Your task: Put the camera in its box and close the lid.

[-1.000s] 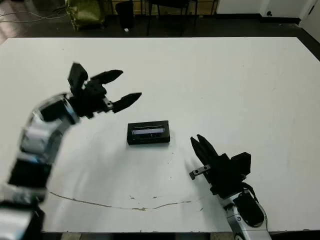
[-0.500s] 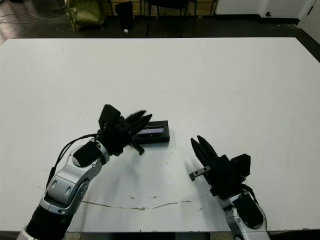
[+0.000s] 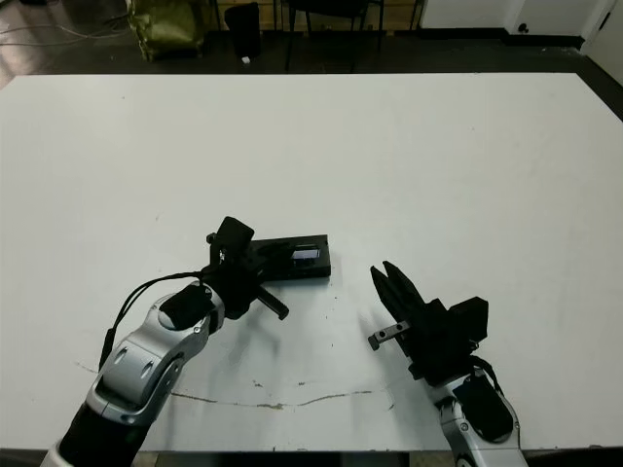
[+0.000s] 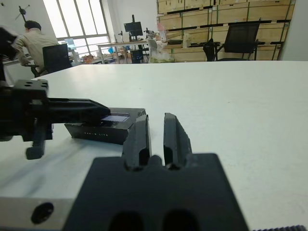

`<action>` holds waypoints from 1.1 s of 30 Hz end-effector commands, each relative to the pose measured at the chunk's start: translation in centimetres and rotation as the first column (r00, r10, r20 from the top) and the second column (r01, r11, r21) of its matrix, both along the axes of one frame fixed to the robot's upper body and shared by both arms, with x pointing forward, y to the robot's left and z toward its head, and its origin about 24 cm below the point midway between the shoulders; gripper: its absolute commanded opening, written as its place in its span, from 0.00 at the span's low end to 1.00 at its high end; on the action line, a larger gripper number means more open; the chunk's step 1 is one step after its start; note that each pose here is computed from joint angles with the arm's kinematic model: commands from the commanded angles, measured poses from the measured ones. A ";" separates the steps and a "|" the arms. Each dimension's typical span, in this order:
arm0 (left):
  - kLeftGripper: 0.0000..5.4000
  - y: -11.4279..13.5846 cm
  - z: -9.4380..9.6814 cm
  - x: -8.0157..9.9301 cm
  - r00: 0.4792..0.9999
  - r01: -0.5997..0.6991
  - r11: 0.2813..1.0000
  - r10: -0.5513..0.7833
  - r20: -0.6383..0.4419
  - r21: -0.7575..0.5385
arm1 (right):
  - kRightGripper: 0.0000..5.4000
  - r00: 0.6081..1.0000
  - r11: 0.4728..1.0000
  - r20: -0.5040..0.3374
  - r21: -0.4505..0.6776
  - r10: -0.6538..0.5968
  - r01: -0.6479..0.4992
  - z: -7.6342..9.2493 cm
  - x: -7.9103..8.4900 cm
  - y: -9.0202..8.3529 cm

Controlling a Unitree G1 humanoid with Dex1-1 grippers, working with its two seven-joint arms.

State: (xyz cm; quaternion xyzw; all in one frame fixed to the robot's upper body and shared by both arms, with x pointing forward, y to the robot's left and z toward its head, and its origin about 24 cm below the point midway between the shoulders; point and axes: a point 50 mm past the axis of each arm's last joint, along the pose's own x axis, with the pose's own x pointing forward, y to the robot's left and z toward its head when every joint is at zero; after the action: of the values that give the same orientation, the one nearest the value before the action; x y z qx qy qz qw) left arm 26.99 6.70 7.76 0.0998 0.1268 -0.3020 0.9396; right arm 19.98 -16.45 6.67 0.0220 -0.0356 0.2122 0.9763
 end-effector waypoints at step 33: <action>0.00 6.0 3.7 -2.3 0.994 -0.073 0.993 0.080 0.071 -0.093 | 0.00 0.999 0.999 -0.029 -0.019 -0.037 0.037 0.2 -0.1 -0.5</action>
State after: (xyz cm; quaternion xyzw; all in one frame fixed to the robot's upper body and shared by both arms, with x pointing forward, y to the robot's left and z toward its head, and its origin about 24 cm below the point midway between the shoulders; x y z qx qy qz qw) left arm 24.99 11.52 11.66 0.0584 0.0724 -0.2820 0.9549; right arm 20.01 -16.60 7.23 0.0198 -0.0369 0.2006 0.9788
